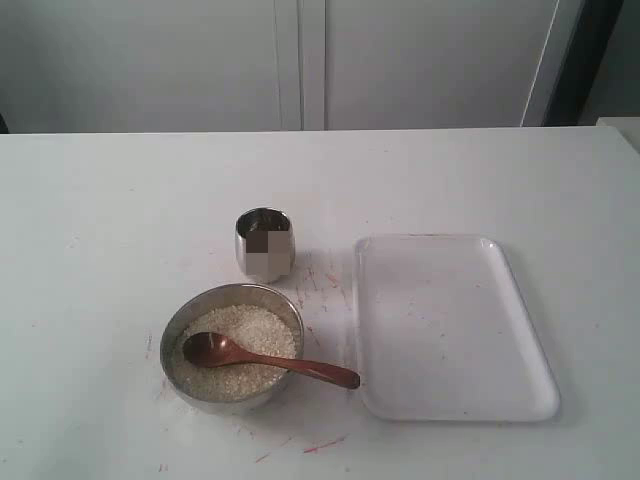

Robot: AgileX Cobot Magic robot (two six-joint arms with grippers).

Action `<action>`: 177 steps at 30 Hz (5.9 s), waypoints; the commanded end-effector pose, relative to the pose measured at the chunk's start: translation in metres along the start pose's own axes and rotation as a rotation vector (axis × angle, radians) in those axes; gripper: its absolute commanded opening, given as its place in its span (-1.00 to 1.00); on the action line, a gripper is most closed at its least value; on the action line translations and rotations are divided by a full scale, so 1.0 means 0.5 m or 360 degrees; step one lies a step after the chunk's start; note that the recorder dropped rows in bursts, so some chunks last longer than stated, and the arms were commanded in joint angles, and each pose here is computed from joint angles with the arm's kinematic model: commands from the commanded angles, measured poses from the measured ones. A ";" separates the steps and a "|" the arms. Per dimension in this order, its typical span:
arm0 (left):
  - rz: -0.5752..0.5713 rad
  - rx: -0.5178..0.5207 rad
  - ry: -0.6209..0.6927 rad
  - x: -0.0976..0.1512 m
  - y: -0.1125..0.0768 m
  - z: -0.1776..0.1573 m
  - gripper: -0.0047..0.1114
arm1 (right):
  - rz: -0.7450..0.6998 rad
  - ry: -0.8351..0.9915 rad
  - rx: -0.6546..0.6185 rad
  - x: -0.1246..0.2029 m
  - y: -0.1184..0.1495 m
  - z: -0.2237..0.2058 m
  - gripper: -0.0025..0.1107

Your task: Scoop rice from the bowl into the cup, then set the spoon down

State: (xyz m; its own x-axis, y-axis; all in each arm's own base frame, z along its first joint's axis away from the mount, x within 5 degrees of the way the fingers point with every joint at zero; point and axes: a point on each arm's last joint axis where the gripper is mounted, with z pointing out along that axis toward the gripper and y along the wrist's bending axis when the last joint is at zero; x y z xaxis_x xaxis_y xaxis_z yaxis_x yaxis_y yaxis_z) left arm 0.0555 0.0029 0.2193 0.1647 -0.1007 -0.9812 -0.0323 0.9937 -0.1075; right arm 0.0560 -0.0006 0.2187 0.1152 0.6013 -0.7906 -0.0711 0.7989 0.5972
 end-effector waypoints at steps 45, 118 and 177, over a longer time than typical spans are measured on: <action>-0.0012 0.0003 -0.0012 -0.003 0.000 0.000 -0.67 | -0.1781 0.2506 -0.0650 0.146 0.443 0.367 -0.96; -0.0012 0.0003 -0.0012 -0.003 0.000 0.000 -0.67 | -0.2195 0.2803 -0.0573 0.375 0.365 0.413 -0.06; -0.0012 0.0003 -0.0012 -0.003 0.000 0.000 -0.67 | -0.2097 0.2827 -0.0521 0.397 0.361 0.413 -0.37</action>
State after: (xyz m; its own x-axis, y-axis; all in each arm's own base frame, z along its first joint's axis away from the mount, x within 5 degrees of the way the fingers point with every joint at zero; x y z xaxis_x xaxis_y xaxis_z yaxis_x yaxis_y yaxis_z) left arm 0.0555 0.0029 0.2193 0.1647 -0.1007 -0.9812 -0.0323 0.9937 -0.1075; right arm 0.2722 0.2611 0.1975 -0.4965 -0.8680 -0.0008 -0.8638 0.4942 -0.0986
